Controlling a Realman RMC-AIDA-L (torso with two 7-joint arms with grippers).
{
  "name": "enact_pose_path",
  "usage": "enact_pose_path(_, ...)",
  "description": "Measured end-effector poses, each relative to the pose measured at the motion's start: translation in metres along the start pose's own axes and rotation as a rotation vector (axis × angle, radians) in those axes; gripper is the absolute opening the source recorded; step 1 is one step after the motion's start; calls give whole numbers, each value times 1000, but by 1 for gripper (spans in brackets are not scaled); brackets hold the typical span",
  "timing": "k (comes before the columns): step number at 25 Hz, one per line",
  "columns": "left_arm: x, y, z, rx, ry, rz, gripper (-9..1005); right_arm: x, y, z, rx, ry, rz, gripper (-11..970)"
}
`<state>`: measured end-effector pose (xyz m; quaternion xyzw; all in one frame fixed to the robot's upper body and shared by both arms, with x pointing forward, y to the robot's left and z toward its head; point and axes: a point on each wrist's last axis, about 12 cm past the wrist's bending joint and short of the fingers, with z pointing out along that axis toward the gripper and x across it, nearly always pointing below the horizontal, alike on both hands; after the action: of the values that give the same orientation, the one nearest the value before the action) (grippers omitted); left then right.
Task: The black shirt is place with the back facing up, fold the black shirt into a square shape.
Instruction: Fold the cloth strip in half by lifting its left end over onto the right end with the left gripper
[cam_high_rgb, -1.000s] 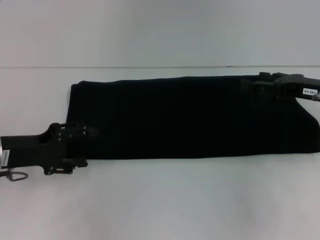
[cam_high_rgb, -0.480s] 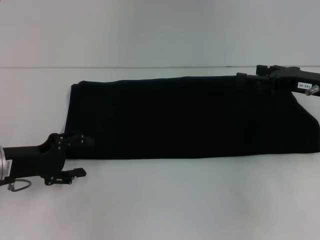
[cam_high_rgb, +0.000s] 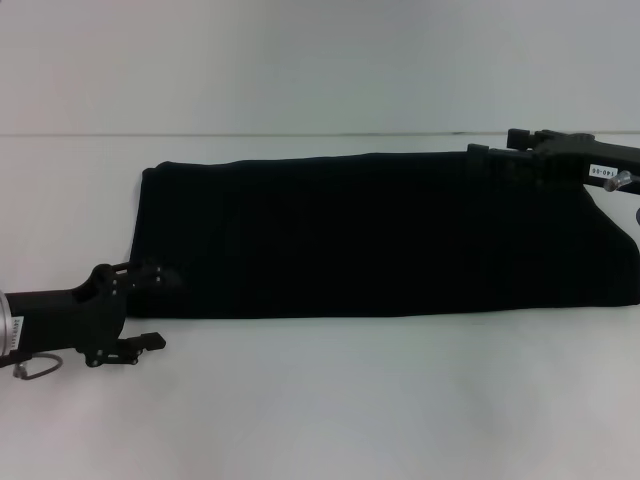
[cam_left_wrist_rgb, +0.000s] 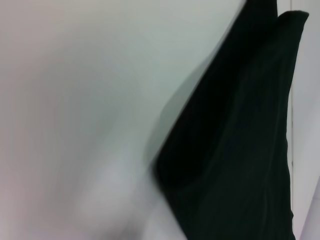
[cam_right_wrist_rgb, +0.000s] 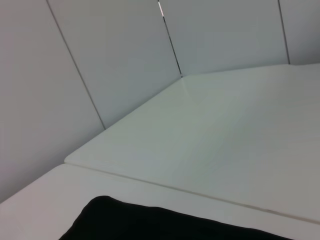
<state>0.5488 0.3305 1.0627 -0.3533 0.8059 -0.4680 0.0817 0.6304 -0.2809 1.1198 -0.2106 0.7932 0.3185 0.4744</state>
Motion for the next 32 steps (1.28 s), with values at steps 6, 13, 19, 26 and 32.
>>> enact_pose_path(6, -4, 0, 1, -7, -31, 7, 874, 1, 1, 1, 0, -5, 5, 930)
enact_pose_path(13, -6, 2, 3, -19, -56, 9, 874, 3, 1, 2, 6, -5, 10, 930)
enact_pose_path(19, -8, 2, 4, -23, -70, 15, 873, 3, 1, 2, 7, -7, 11, 929)
enact_pose_path(26, -12, 3, 3, -22, -111, 22, 874, 3, 1, 1, 9, -21, 17, 929)
enact_pose_path(32, -16, 1, 2, -23, -135, 35, 874, 3, 1, 0, 9, -26, 20, 929)
